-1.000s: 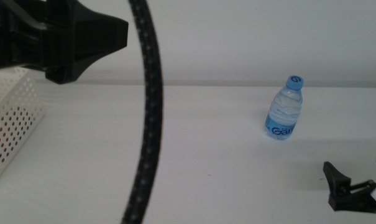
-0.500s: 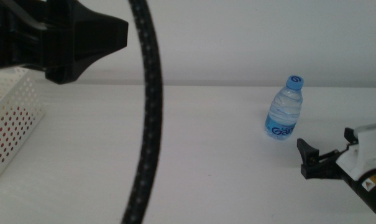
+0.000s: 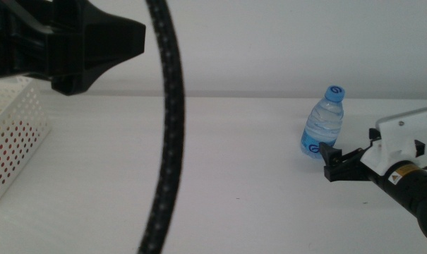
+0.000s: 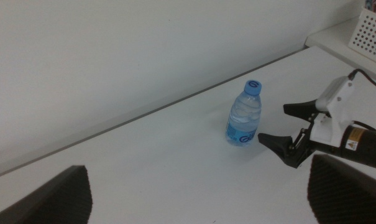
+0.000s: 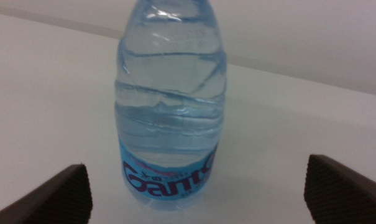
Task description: Use arms to grab the bottles and put them into the dustbin to the left of the table.
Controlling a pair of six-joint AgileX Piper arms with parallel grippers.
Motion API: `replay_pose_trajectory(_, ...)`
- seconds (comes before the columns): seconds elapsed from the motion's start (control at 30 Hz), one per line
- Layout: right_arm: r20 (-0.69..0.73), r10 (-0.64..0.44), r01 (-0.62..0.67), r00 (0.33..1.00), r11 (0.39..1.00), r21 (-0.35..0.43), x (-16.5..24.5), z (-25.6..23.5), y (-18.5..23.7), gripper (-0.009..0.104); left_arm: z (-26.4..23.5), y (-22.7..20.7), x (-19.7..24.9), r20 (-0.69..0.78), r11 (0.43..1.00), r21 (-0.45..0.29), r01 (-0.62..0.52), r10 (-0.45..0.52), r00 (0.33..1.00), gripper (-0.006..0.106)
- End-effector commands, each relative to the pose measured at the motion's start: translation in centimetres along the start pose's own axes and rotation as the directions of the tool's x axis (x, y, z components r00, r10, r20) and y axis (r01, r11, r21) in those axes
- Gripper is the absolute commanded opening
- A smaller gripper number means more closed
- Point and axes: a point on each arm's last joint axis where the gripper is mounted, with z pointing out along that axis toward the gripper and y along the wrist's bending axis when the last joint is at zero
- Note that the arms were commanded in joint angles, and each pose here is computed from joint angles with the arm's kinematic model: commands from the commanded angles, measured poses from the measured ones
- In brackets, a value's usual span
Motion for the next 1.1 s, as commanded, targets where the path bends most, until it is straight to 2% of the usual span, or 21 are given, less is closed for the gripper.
replay_pose_trajectory(0.0,-0.010,-0.034,0.034,0.999,0.999,-0.024,0.1,0.6,0.3,0.090,-0.2,-0.2,-0.2,0.023,1.000,0.008,0.001,-0.001,1.000,0.093)
replay_pose_trajectory(0.43,-0.053,-0.033,0.031,0.998,0.999,-0.032,1.3,2.0,0.5,0.090,-0.2,-0.2,-0.2,0.023,1.000,0.007,-0.001,0.001,1.000,0.093)
replay_pose_trajectory(1.07,-0.014,-0.032,0.031,0.999,0.999,-0.025,0.2,4.6,0.4,0.090,-0.2,-0.2,-0.2,0.023,1.000,0.007,-0.001,0.001,1.000,0.093)
